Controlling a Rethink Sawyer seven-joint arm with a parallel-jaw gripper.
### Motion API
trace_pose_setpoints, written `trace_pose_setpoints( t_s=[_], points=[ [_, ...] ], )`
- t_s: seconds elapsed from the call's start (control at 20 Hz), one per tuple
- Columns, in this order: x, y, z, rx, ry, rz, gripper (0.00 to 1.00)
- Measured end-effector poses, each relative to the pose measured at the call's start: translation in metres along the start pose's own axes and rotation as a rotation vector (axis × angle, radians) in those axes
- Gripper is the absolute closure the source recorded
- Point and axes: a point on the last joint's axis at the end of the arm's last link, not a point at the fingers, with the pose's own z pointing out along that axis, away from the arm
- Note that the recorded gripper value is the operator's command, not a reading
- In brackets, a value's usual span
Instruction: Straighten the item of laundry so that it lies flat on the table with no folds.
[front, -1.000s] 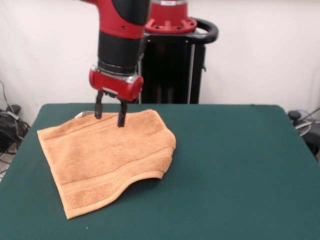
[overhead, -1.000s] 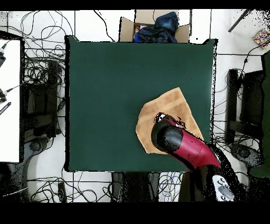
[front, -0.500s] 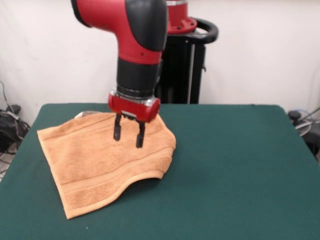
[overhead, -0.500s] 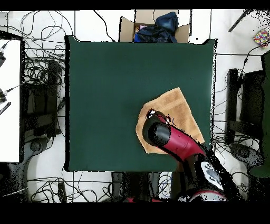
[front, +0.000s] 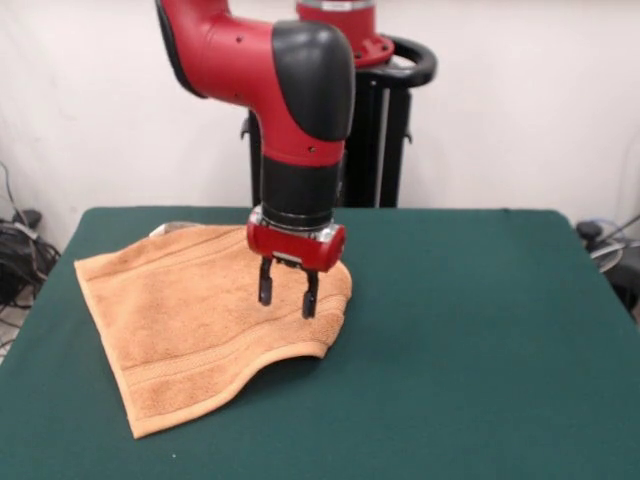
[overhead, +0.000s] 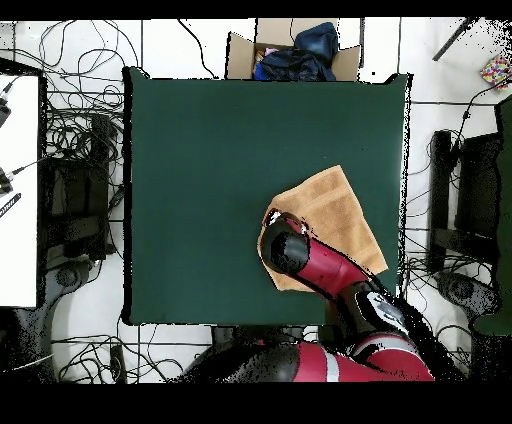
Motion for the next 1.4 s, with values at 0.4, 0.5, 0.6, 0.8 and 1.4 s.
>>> trace_pose_setpoints(
  t_s=[0.4, 0.5, 0.6, 0.8, 1.4],
  points=[
    [-0.012, -0.004, -0.015, 0.013, -0.036, -0.001, 0.00],
    [-0.020, -0.009, -0.023, 0.019, -0.055, 0.005, 0.00],
    [-0.024, -0.014, -0.027, 0.024, -0.064, 0.011, 0.00],
    [-0.033, -0.035, -0.033, 0.036, -0.081, 0.030, 0.00],
    [-0.013, -0.118, 0.032, 0.052, -0.001, 0.078, 0.00]
  ],
)
